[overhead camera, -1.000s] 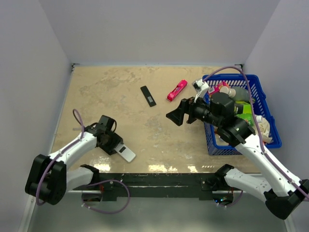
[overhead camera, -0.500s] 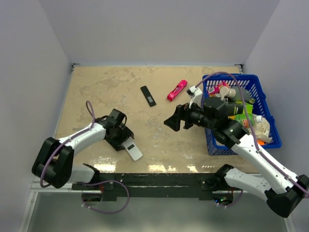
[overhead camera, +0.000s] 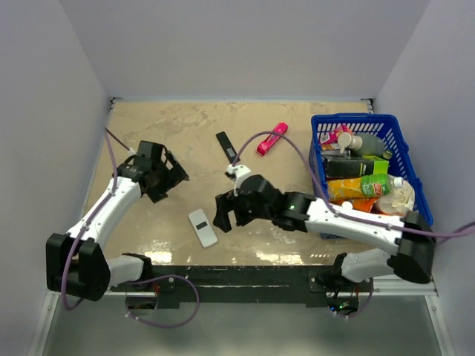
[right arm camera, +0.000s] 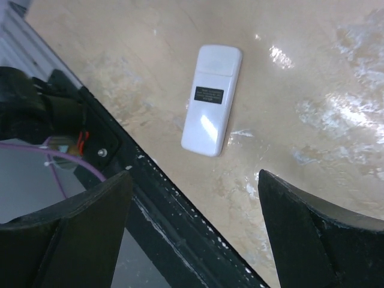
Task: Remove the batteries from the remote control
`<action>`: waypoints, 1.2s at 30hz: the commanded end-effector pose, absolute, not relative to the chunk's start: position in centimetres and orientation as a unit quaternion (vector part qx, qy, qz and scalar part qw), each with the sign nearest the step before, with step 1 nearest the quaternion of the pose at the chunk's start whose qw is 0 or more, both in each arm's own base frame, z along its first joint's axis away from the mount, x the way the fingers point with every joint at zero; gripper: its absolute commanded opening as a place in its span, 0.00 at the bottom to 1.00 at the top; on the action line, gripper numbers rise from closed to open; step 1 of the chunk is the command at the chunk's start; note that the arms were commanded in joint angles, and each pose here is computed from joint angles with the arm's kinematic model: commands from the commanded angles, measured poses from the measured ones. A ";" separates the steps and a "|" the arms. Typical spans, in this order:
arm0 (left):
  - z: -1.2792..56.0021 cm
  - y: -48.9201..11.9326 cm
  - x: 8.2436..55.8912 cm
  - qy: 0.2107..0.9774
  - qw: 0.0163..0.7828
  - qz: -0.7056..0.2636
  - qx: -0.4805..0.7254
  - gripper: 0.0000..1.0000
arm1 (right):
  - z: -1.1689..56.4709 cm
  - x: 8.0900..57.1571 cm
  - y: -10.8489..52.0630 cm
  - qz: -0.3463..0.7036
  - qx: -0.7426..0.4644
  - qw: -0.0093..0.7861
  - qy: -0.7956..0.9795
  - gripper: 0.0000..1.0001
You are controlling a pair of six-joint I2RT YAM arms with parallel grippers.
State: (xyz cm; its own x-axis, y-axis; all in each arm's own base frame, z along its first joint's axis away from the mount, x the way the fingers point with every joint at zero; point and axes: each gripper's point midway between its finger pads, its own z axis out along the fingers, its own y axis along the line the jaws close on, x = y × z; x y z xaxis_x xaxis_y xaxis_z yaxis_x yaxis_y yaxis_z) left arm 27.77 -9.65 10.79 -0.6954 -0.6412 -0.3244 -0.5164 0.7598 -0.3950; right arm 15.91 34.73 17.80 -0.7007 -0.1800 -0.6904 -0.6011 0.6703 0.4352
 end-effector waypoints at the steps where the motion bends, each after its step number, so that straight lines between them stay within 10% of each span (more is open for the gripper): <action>1: 15.0 -7.1 29.1 0.918 0.309 -0.124 -0.217 1.00 | 17.6 17.4 37.9 0.289 -0.165 0.365 0.870 0.88; 31: 15.1 -6.6 28.1 0.907 0.357 -0.187 -0.120 0.94 | 3.6 15.0 43.2 0.183 -0.234 0.323 0.899 0.77; 36: 14.8 -6.8 28.1 0.911 0.348 -0.189 -0.119 0.90 | 3.7 15.5 42.5 0.165 -0.229 0.336 0.899 0.56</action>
State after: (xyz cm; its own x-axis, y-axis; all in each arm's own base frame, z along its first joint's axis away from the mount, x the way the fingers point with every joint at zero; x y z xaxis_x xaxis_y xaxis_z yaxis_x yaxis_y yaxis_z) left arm 27.54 -6.51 14.55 -0.7342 -0.3624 -0.5742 -0.1184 0.9010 -0.4173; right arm 14.53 42.34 2.49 -0.6968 -0.3356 -0.6338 -0.5429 0.8243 0.1604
